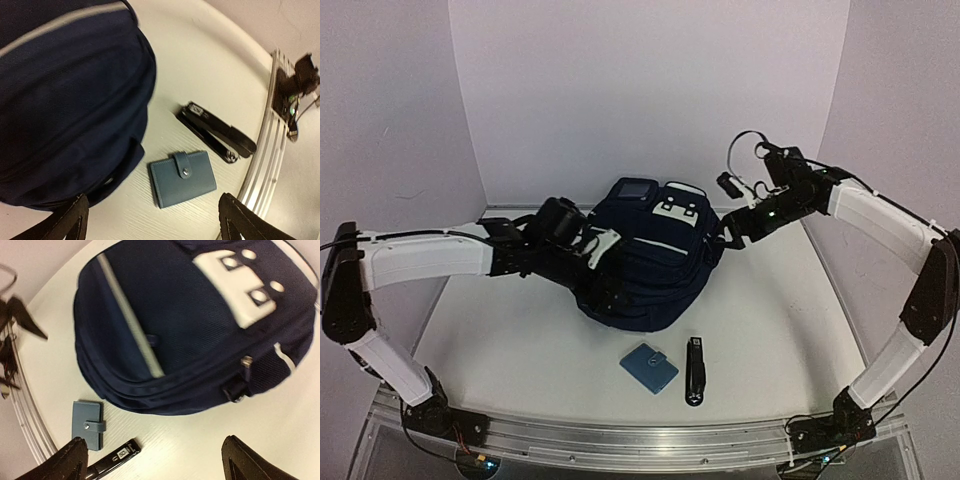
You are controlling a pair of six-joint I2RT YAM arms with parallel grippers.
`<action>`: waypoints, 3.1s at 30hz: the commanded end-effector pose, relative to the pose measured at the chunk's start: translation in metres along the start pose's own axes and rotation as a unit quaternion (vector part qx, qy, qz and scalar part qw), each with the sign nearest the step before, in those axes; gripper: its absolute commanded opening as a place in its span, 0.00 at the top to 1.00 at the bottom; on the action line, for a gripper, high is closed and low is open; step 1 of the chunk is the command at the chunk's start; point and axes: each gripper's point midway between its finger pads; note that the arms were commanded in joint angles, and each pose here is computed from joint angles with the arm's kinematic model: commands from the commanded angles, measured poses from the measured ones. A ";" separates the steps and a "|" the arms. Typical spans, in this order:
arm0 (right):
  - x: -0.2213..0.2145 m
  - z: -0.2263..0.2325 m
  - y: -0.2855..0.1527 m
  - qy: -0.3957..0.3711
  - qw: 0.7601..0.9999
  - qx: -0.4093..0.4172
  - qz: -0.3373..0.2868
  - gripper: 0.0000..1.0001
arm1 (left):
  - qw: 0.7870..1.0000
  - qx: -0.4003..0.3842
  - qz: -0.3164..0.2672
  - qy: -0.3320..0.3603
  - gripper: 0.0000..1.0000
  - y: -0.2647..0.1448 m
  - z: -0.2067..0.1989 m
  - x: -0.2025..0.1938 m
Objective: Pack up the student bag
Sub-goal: Unzip the student bag at the center of the board, then pick up the stationery from the center of the board.
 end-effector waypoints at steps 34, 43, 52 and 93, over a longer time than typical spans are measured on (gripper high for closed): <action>-0.099 -0.063 -0.030 0.073 0.992 -0.050 0.090 0.08 | 0.967 0.096 0.187 -0.144 0.00 0.189 -0.142 -0.031; -0.104 -0.062 -0.026 0.073 0.992 -0.045 0.097 0.08 | 0.969 0.126 0.180 -0.110 0.00 0.186 -0.146 -0.037; -0.103 -0.063 -0.025 0.074 0.992 -0.043 0.097 0.08 | 0.954 0.183 0.174 -0.161 0.00 0.165 -0.128 -0.042; -0.102 -0.066 -0.019 0.083 0.991 -0.038 0.101 0.08 | 0.961 0.051 0.268 0.040 0.29 0.198 -0.134 -0.077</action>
Point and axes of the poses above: each gripper's point midway between its finger pads, its own y axis out along the fingers, its own z axis along the line the jaws close on, x = y × z, and after that the axes turned 1 degree about y, right-handed
